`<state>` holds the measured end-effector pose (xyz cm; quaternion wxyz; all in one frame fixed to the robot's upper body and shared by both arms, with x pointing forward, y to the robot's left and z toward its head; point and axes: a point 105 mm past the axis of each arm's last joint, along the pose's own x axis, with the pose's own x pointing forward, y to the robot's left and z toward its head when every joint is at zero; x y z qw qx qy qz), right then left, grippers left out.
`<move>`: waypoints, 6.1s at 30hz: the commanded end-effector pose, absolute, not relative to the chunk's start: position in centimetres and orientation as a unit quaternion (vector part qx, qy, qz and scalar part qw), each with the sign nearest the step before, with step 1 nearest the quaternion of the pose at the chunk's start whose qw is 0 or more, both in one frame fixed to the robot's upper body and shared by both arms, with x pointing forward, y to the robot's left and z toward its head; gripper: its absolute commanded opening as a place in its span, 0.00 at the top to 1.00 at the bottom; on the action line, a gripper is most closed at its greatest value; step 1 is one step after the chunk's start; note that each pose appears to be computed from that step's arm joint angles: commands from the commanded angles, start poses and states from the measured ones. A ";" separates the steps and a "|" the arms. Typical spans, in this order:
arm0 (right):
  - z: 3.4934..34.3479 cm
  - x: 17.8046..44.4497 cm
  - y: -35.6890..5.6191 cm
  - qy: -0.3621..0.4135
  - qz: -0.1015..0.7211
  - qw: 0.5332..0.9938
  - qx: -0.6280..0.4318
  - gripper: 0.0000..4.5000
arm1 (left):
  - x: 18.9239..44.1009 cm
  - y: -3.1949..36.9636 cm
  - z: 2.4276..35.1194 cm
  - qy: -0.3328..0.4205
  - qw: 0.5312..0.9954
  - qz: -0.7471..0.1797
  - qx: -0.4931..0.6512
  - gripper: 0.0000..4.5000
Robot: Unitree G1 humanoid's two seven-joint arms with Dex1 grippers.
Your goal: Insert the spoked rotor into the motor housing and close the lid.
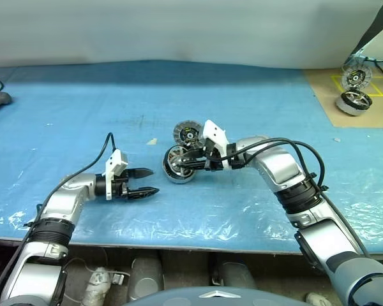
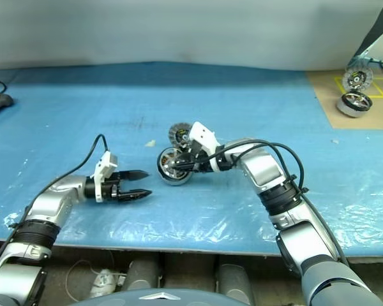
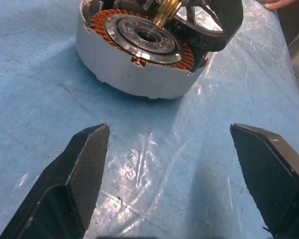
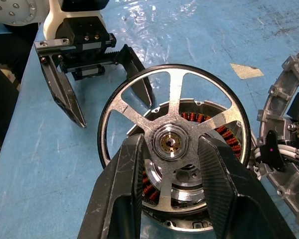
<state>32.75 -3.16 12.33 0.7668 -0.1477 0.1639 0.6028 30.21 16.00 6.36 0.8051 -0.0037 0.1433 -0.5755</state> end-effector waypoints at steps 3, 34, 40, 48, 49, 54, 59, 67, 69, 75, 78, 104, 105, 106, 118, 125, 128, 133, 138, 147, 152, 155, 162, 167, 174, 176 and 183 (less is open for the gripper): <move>12.8 33.2 -3.1 0.141 0.598 0.772 -0.161 0.49 | 30.3 14.8 7.4 0.123 0.801 -0.585 0.008 0.08; 11.8 33.3 -1.5 0.131 0.591 0.781 -0.153 0.70 | 30.8 15.7 8.2 0.113 0.812 -0.573 0.006 0.08; 11.1 33.9 -1.1 0.139 0.577 0.791 -0.151 0.99 | 30.8 13.8 9.6 0.103 0.809 -0.578 0.009 0.08; 7.0 34.1 -2.6 0.199 0.557 0.775 -0.220 0.99 | 30.8 12.5 11.4 0.102 0.810 -0.578 0.007 0.08; 6.3 34.1 -3.0 0.206 0.553 0.771 -0.238 0.99 | 30.7 12.5 11.5 0.102 0.810 -0.577 0.007 0.08; 10.1 32.9 -1.6 0.159 0.600 0.775 -0.118 0.99 | 30.5 12.5 12.0 0.104 0.810 -0.577 0.006 0.08; 16.0 33.1 -2.0 0.090 0.612 0.785 -0.020 0.99 | 30.4 13.0 11.8 0.108 0.810 -0.576 0.005 0.08; 16.4 35.0 -7.1 0.093 0.525 0.846 -0.014 0.99 | 31.0 15.6 10.3 0.110 0.822 -0.559 0.007 0.08; 16.3 35.8 -8.9 0.095 0.494 0.864 -0.002 0.99 | 31.0 16.2 9.6 0.111 0.822 -0.558 0.008 0.08; 16.4 36.5 -11.5 0.096 0.462 0.882 0.009 0.99 | 31.1 16.8 8.8 0.109 0.821 -0.560 0.009 0.08; 16.1 38.1 -12.8 0.094 0.415 0.905 0.000 0.99 | 31.1 16.9 8.5 0.107 0.820 -0.562 0.010 0.08; 16.5 35.2 -3.4 0.100 0.607 0.784 -0.078 0.99 | 31.3 15.7 8.9 0.105 0.817 -0.567 0.006 0.08; 16.1 35.1 -3.3 0.104 0.607 0.783 -0.084 0.99 | 31.3 15.5 9.1 0.105 0.817 -0.568 0.005 0.08; 15.6 34.9 -3.1 0.109 0.608 0.781 -0.089 0.99 | 31.4 15.4 9.3 0.105 0.816 -0.568 0.005 0.08; 8.9 33.2 -3.1 0.170 0.602 0.755 -0.196 0.99 | 31.4 15.5 10.0 0.113 0.815 -0.569 0.005 0.08; 14.6 34.2 -2.0 0.092 0.600 0.790 -0.087 0.99 | 29.4 14.7 9.4 0.110 0.811 -0.575 0.008 0.08; 17.4 34.3 -2.0 0.055 0.599 0.796 -0.059 0.91 | 29.0 14.7 9.3 0.110 0.812 -0.573 0.008 0.08; 16.8 33.2 -2.0 0.069 0.616 0.781 -0.075 0.57 | 29.0 14.8 9.0 0.112 0.813 -0.571 0.007 0.08; 15.2 32.9 -1.8 0.085 0.616 0.776 -0.108 0.18 | 29.3 14.8 8.9 0.112 0.814 -0.570 0.008 0.08; 14.7 33.7 -3.1 0.093 0.591 0.794 -0.104 0.02 | 29.1 15.0 8.8 0.111 0.816 -0.568 0.009 0.08; 14.9 33.7 -3.3 0.091 0.591 0.795 -0.100 0.02 | 29.1 15.1 8.7 0.112 0.815 -0.568 0.008 0.08; 15.0 33.8 -3.3 0.090 0.590 0.796 -0.099 0.02 | 29.2 15.0 9.0 0.112 0.815 -0.568 0.009 0.08; 15.1 34.2 -3.5 0.088 0.582 0.802 -0.099 0.02 | 29.3 14.8 9.5 0.110 0.815 -0.569 0.011 0.08; 15.2 34.5 -3.9 0.086 0.575 0.808 -0.099 0.02 | 29.1 14.8 9.3 0.112 0.814 -0.570 0.010 0.08; 15.2 35.0 -5.2 0.089 0.561 0.816 -0.109 0.02 | 29.2 14.8 9.1 0.114 0.813 -0.570 0.011 0.08; 15.0 35.7 -6.2 0.094 0.545 0.825 -0.114 0.02 | 29.3 14.7 9.1 0.114 0.813 -0.571 0.011 0.08; 13.4 38.5 -11.3 0.129 0.448 0.882 -0.073 0.02 | 29.3 14.7 9.0 0.114 0.813 -0.571 0.011 0.08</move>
